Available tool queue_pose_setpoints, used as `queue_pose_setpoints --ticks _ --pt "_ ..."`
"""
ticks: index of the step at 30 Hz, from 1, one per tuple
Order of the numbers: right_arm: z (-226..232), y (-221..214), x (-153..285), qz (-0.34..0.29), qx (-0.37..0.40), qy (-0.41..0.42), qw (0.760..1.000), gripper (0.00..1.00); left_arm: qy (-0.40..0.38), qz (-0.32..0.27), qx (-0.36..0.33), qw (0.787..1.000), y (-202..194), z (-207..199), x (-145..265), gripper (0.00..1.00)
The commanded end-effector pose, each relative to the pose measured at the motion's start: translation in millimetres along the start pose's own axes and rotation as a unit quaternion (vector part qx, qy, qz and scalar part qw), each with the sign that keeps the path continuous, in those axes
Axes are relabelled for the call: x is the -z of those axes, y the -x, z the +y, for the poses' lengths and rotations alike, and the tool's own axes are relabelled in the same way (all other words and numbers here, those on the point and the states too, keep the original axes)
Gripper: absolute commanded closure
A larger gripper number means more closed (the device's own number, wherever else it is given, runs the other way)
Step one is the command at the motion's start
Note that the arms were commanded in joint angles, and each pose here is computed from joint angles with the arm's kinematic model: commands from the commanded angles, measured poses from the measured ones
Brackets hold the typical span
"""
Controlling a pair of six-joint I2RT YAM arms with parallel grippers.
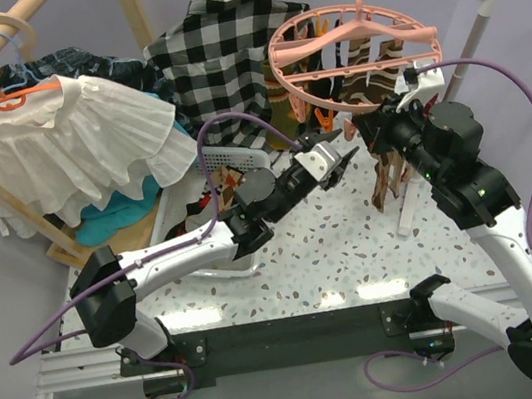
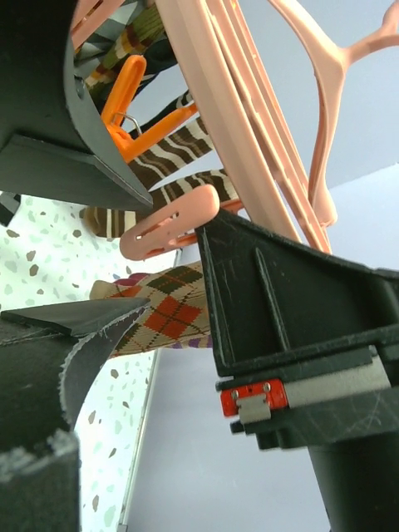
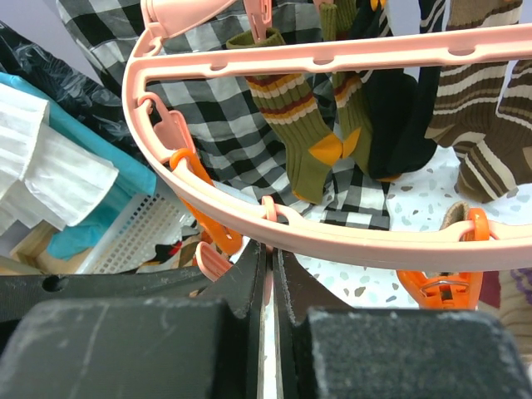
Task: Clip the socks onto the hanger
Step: Open the clamp at the hanger.
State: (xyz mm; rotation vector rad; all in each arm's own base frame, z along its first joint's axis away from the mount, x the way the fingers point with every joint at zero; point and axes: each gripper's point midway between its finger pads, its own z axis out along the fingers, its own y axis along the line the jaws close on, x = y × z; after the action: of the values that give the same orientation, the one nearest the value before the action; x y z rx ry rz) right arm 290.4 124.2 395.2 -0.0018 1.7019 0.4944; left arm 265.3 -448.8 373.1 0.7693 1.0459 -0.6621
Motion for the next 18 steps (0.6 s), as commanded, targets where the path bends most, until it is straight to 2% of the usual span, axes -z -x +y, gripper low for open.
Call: queue_pose_setpoints --ticks 1,11,17,18 --pt "6.7 21.1 6.0 -0.038 0.002 0.014 0.999 1.00 0.012 -0.052 0.001 0.999 28.2 12.8 -8.9 0.51" --pt "8.6 22.6 8.9 -0.041 0.005 0.021 0.999 1.00 0.026 -0.045 0.032 0.998 21.2 22.5 -17.2 0.53" --pt "8.9 19.8 7.6 -0.038 0.005 0.023 0.999 1.00 0.020 -0.055 0.050 0.997 29.4 21.7 -21.1 0.60" --pt "9.4 18.1 7.0 -0.035 0.005 0.024 0.999 1.00 0.019 -0.054 0.055 0.997 28.5 20.7 -21.9 0.64"
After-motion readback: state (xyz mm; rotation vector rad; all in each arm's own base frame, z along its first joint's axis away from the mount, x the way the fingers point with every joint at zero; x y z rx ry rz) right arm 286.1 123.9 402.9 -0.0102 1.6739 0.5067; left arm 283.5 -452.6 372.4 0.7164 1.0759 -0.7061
